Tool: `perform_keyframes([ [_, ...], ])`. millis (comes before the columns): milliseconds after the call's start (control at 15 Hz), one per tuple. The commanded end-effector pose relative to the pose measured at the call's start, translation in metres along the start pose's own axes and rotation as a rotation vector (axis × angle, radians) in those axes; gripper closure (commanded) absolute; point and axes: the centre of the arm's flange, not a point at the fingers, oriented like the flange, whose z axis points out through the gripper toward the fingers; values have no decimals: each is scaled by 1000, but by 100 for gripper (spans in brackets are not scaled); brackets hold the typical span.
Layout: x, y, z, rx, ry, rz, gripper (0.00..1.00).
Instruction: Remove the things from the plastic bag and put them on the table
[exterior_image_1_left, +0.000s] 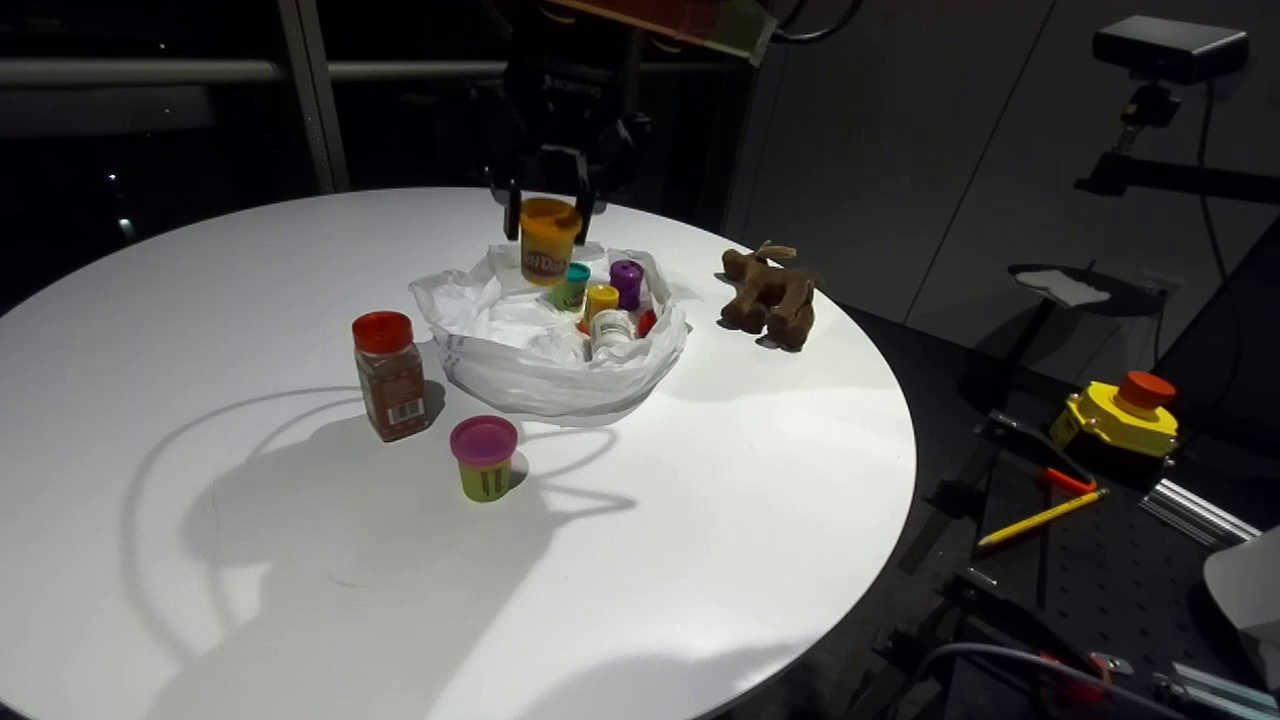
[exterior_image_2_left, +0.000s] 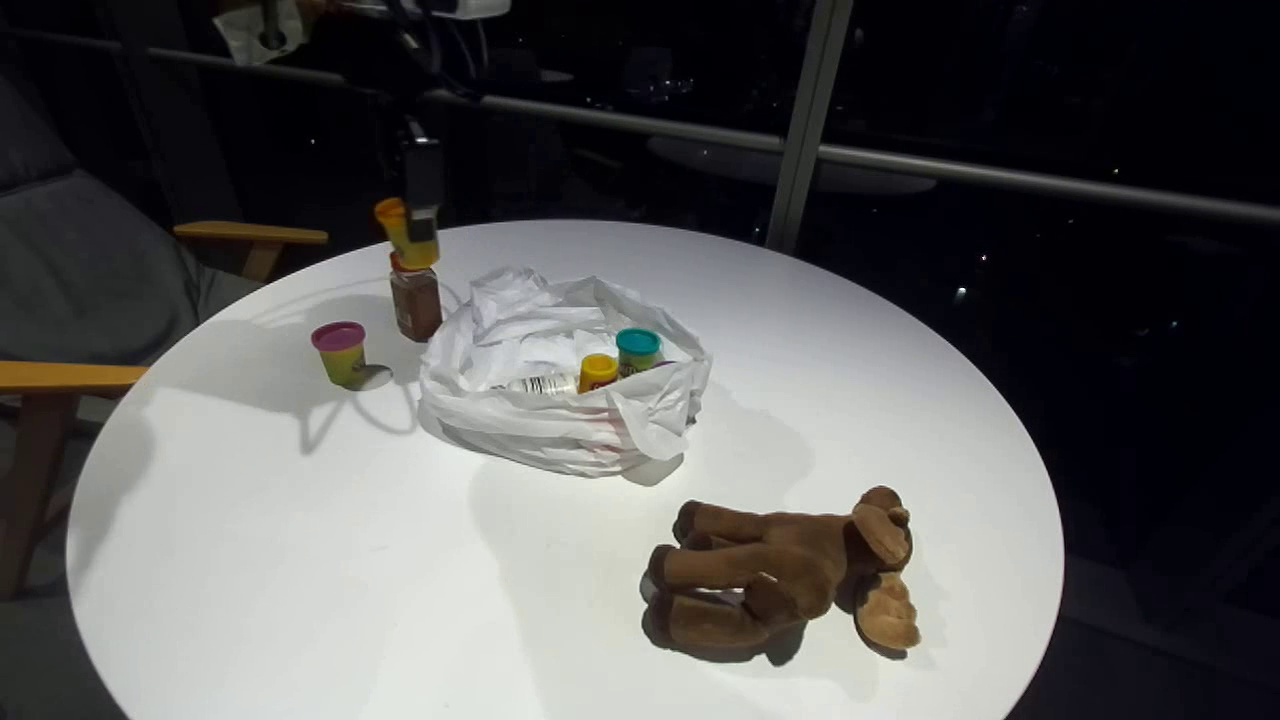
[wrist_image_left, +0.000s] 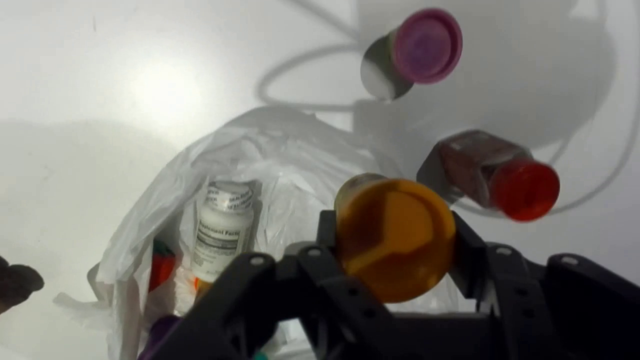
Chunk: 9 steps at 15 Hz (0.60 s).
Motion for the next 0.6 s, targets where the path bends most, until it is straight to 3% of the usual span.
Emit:
perform_keyframes([
  [0, -53, -12, 40, -51, -90, -110, 77],
  [267, -66, -8, 109, -105, -145, -131, 77],
  [533, -66, 1, 153, -75, -163, -185, 77],
])
